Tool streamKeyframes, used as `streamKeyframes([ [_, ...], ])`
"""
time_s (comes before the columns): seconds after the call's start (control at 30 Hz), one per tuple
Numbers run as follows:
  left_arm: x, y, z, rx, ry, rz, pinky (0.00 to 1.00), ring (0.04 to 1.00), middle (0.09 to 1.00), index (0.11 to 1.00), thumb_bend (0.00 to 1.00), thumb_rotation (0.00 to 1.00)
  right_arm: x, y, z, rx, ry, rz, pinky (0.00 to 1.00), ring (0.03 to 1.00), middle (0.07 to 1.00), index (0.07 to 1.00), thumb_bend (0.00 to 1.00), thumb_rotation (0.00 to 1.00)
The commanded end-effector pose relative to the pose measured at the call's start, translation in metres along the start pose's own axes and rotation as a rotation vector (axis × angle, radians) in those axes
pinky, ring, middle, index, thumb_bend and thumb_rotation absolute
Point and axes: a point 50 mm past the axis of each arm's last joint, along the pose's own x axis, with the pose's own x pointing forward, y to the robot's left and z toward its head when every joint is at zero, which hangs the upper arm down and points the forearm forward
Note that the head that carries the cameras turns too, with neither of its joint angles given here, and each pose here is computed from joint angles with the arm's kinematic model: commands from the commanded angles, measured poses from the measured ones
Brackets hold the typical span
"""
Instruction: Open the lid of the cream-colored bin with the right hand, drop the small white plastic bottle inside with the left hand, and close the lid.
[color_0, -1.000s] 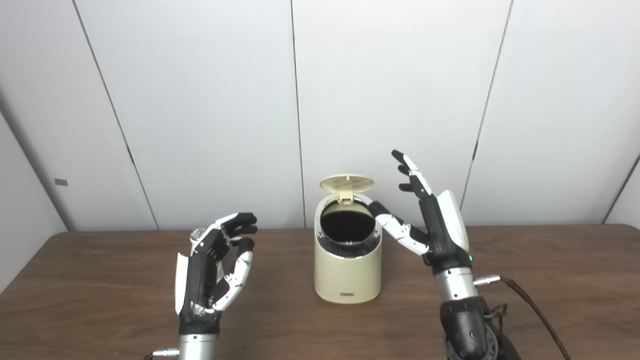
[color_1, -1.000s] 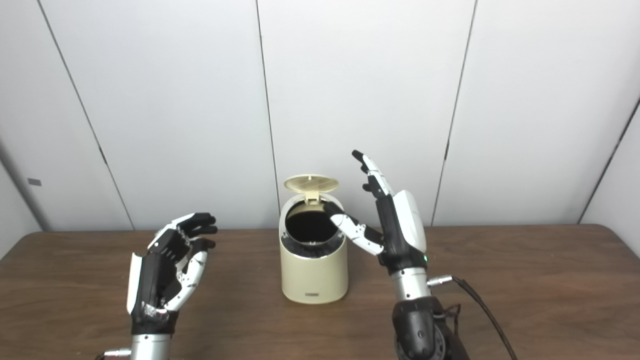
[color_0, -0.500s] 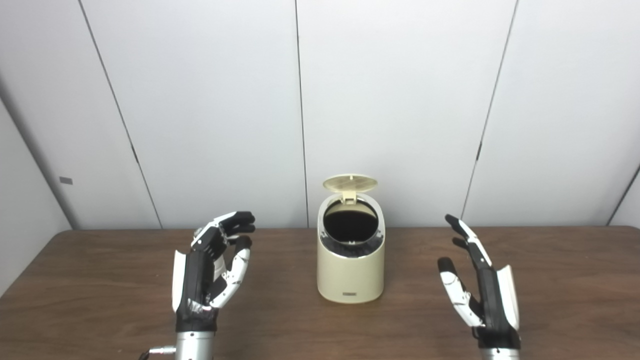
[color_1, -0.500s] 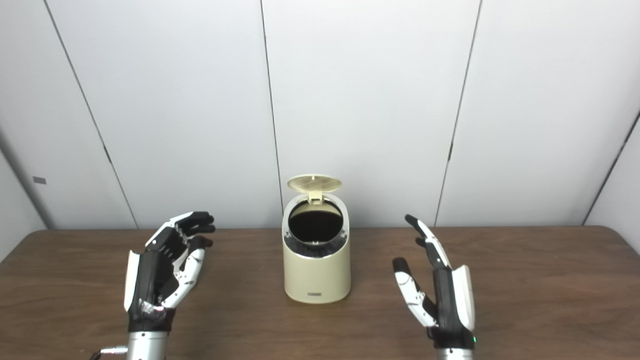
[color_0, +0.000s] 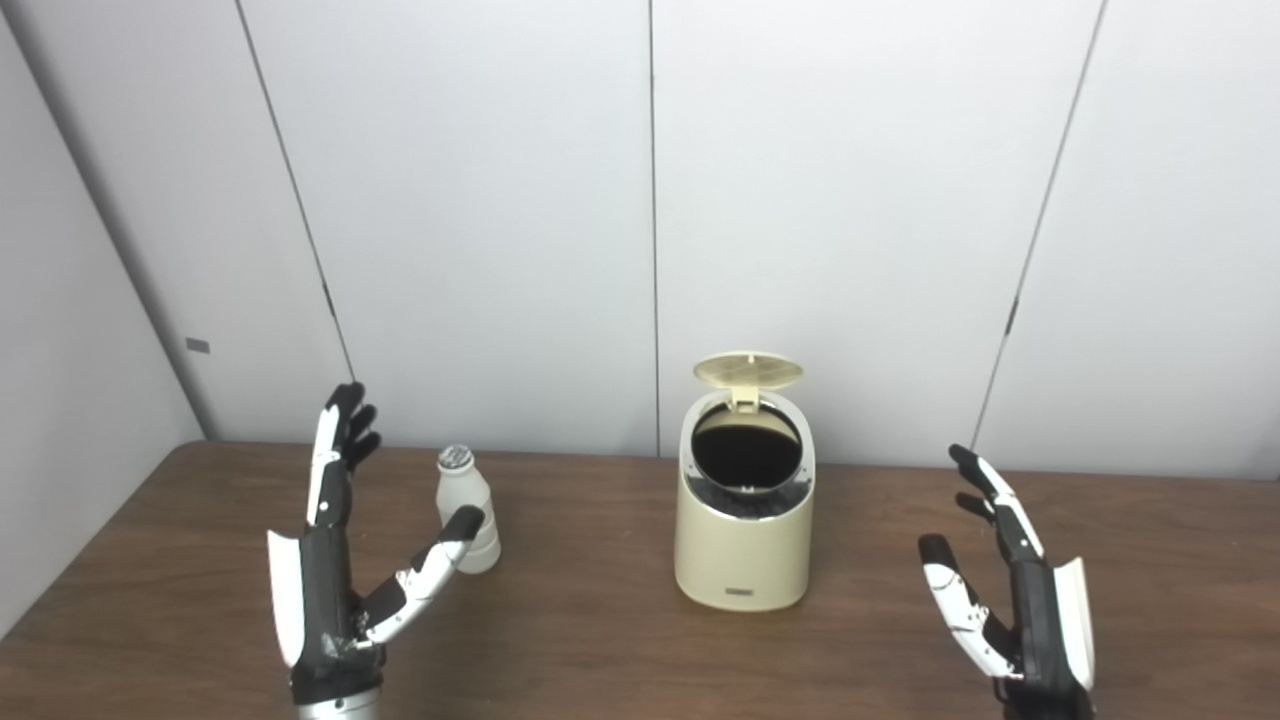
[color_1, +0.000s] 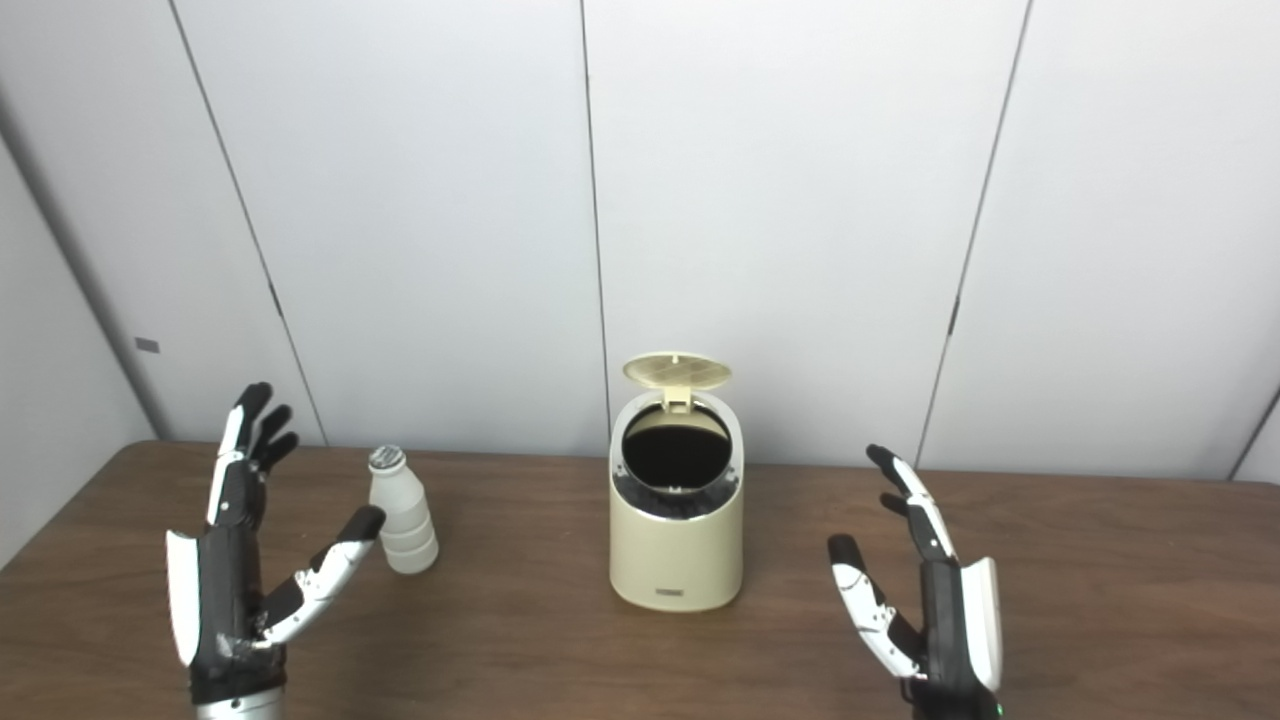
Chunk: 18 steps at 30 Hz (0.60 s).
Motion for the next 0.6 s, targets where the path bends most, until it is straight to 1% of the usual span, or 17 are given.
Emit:
streamKeyframes([
  [0.0,0.009,0.002,0.004,0.021,-0.027,0.021,1.00,1.000,1.000,1.000,0.95,0.52,-0.010,-0.007,-0.011,-0.020,0.003,0.012,0.78,0.867,0.878,0.848,0.18,0.70],
  [0.03,0.008,0.004,0.002,0.030,-0.011,0.024,0.96,0.992,1.000,1.000,0.96,0.53,-0.010,-0.007,-0.012,-0.025,0.002,0.015,0.78,0.866,0.877,0.848,0.19,0.70],
  [0.13,0.004,0.007,-0.006,0.074,0.033,0.038,0.91,0.977,1.000,1.000,1.00,0.55,-0.009,-0.008,-0.013,-0.036,0.001,0.020,0.77,0.862,0.872,0.837,0.19,0.67],
  [0.2,0.004,0.010,-0.012,0.113,0.068,0.039,0.83,0.921,0.974,1.000,1.00,0.54,-0.009,-0.008,-0.014,-0.032,0.004,0.023,0.77,0.861,0.871,0.845,0.19,0.68],
  [0.23,0.004,0.011,-0.015,0.127,0.093,0.028,0.82,0.916,0.973,1.000,1.00,0.52,-0.009,-0.008,-0.014,-0.031,0.005,0.027,0.77,0.861,0.870,0.844,0.19,0.68],
  [0.3,0.004,0.012,-0.023,0.142,0.148,-0.003,0.87,0.943,0.986,0.982,0.99,0.44,-0.008,-0.007,-0.014,-0.032,0.001,0.037,0.76,0.859,0.869,0.836,0.20,0.69],
  [0.33,0.003,0.013,-0.029,0.161,0.182,-0.020,0.87,0.945,0.986,0.980,0.99,0.43,-0.008,-0.006,-0.013,-0.031,-0.002,0.041,0.76,0.858,0.868,0.835,0.20,0.69],
  [0.37,0.003,0.013,-0.035,0.179,0.216,-0.035,0.86,0.939,0.984,0.979,0.99,0.42,-0.008,-0.006,-0.013,-0.029,-0.004,0.044,0.76,0.857,0.868,0.832,0.20,0.68],
  [0.43,0.003,0.014,-0.046,0.210,0.273,-0.054,0.79,0.901,0.959,0.982,1.00,0.40,-0.009,-0.005,-0.011,-0.026,-0.006,0.043,0.75,0.855,0.869,0.829,0.20,0.65],
  [0.5,0.002,0.014,-0.058,0.214,0.328,-0.064,0.70,0.840,0.911,0.975,1.00,0.39,-0.009,-0.005,-0.011,-0.030,-0.010,0.041,0.74,0.851,0.870,0.829,0.19,0.64],
  [0.57,0.000,0.014,-0.067,0.212,0.378,-0.076,0.73,0.855,0.914,0.966,1.00,0.38,-0.008,-0.006,-0.011,-0.038,-0.015,0.039,0.74,0.850,0.868,0.833,0.18,0.65],
])
